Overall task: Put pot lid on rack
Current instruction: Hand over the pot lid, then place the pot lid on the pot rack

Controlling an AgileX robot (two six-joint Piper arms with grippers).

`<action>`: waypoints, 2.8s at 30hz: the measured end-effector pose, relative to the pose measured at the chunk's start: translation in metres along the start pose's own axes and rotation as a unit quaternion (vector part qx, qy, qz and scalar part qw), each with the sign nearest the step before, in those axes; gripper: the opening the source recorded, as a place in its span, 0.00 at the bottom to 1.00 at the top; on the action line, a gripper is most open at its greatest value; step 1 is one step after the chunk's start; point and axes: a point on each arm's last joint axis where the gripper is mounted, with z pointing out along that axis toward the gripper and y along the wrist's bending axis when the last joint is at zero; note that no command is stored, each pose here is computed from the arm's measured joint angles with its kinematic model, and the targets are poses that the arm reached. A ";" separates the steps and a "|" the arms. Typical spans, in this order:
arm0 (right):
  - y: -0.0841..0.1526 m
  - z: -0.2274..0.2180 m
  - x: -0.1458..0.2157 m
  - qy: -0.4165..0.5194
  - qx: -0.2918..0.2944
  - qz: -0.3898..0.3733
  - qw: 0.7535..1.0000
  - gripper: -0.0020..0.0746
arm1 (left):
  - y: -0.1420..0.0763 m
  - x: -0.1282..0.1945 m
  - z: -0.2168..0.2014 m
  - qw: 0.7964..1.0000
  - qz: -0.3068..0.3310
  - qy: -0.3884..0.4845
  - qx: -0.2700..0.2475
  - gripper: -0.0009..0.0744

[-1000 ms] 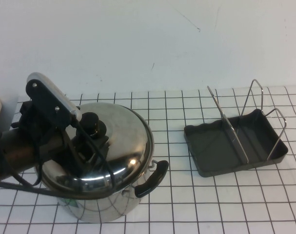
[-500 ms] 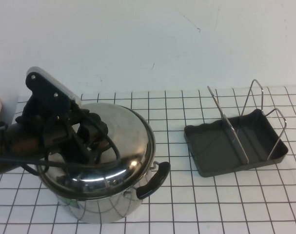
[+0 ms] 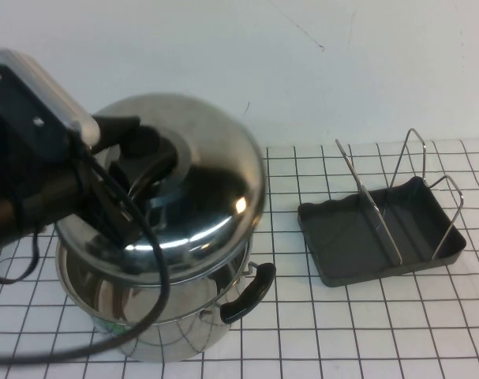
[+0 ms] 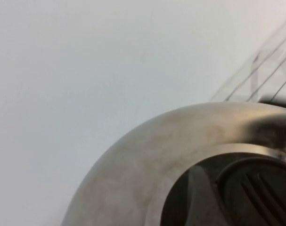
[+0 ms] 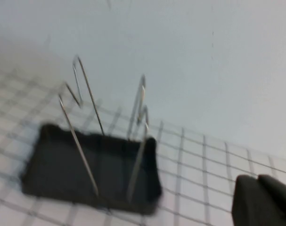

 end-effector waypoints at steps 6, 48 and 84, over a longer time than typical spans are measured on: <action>0.004 -0.014 -0.042 -0.115 -0.081 0.246 0.959 0.02 | -0.025 -0.054 -0.030 0.983 -0.020 -0.127 0.135 0.45; 0.036 -0.002 -0.084 -0.007 -0.417 0.554 0.721 0.83 | -0.055 -0.078 -0.056 0.925 0.005 -0.190 0.329 0.45; 0.037 0.063 -0.111 0.065 -0.482 0.483 0.728 0.83 | -0.049 -0.076 -0.049 0.935 0.064 -0.199 0.286 0.45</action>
